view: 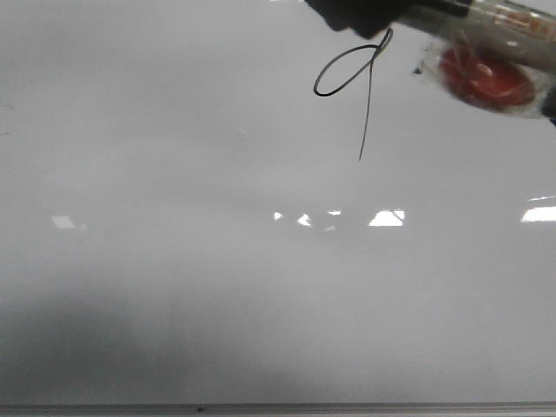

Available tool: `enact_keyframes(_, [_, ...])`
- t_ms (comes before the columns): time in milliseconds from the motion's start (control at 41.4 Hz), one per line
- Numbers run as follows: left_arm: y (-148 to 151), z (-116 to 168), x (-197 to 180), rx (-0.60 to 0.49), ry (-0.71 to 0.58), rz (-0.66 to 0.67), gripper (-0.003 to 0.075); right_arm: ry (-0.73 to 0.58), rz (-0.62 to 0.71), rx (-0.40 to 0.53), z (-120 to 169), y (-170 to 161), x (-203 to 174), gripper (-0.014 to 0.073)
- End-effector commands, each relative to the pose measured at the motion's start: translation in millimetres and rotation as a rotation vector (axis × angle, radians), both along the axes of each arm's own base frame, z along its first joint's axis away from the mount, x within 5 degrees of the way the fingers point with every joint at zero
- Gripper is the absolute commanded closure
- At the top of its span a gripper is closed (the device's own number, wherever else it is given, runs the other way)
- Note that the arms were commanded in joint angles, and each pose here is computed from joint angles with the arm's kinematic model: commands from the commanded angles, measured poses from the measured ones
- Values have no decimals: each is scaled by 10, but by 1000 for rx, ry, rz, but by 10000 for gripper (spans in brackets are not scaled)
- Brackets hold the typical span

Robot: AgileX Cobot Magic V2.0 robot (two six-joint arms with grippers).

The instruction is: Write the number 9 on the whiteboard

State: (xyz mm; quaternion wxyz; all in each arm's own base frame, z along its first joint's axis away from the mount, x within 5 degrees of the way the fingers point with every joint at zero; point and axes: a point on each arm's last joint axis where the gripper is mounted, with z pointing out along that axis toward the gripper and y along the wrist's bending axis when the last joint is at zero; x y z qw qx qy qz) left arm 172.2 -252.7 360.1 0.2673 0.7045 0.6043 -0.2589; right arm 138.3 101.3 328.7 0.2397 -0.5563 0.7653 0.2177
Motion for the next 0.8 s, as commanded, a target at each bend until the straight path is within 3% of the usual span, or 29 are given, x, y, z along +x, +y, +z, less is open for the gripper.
enact_keyframes(0, [-52,202,-71,-78,-9,-17,219,-54,-3,45,115,19,-3,652])
enact_keyframes(121, [-55,193,-73,-73,-2,-21,274,-62,-9,48,118,20,7,652])
enact_keyframes(483, [-64,205,-83,-89,14,-21,582,-68,-15,51,120,21,14,622])
enact_keyframes(628, [-63,204,-84,-88,15,-22,682,-68,-15,51,120,21,14,396])
enact_keyframes(773, [-45,186,-69,-60,30,11,720,-68,-21,42,116,9,19,141])
